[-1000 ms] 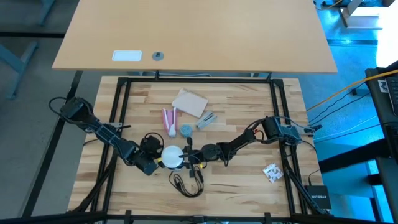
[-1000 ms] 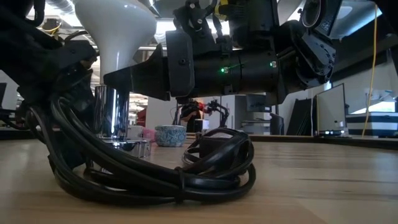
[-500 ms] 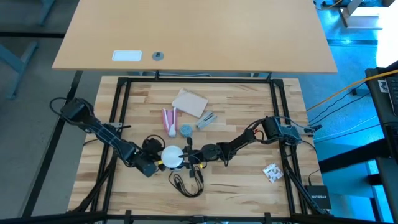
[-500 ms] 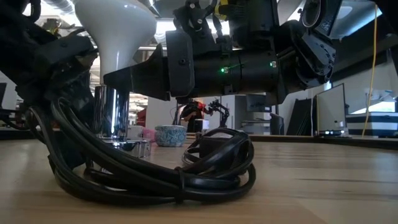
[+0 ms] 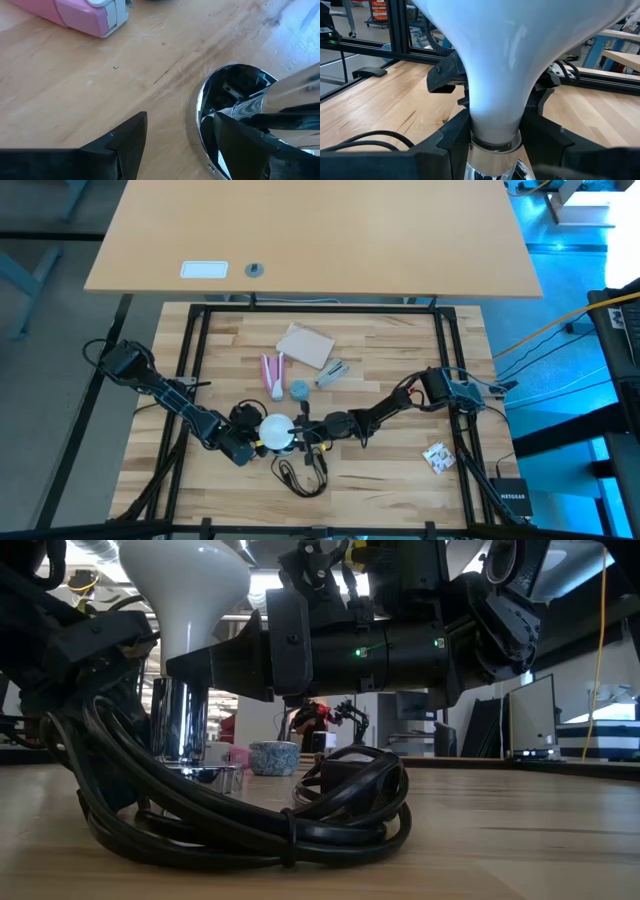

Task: Screw lightbulb
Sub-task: Insert the lightbulb into the lamp

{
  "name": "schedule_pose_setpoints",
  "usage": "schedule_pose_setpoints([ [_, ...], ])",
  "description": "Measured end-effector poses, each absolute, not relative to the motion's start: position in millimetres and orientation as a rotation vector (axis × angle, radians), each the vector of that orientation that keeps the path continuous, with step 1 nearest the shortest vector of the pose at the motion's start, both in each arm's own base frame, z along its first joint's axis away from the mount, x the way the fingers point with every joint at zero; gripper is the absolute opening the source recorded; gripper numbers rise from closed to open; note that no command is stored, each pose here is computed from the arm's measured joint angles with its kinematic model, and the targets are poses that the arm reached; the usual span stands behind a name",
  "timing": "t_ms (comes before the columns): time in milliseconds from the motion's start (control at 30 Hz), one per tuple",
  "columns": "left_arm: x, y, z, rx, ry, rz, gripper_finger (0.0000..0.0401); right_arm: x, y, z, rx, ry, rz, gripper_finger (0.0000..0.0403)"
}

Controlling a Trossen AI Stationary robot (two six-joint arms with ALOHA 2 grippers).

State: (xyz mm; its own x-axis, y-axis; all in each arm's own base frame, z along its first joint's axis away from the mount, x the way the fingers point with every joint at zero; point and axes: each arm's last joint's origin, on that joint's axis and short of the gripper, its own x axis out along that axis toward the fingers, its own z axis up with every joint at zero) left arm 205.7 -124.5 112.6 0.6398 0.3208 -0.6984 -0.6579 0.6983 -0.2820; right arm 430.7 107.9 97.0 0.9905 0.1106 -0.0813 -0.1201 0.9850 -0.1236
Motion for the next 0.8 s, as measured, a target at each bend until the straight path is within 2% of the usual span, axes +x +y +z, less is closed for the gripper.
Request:
schedule_pose_setpoints([
  [800, 196, -149, 113, -0.773, 0.67, 0.507, 0.0221, 431, 108, 97, -0.128, 0.075, 0.102, 0.0166],
])
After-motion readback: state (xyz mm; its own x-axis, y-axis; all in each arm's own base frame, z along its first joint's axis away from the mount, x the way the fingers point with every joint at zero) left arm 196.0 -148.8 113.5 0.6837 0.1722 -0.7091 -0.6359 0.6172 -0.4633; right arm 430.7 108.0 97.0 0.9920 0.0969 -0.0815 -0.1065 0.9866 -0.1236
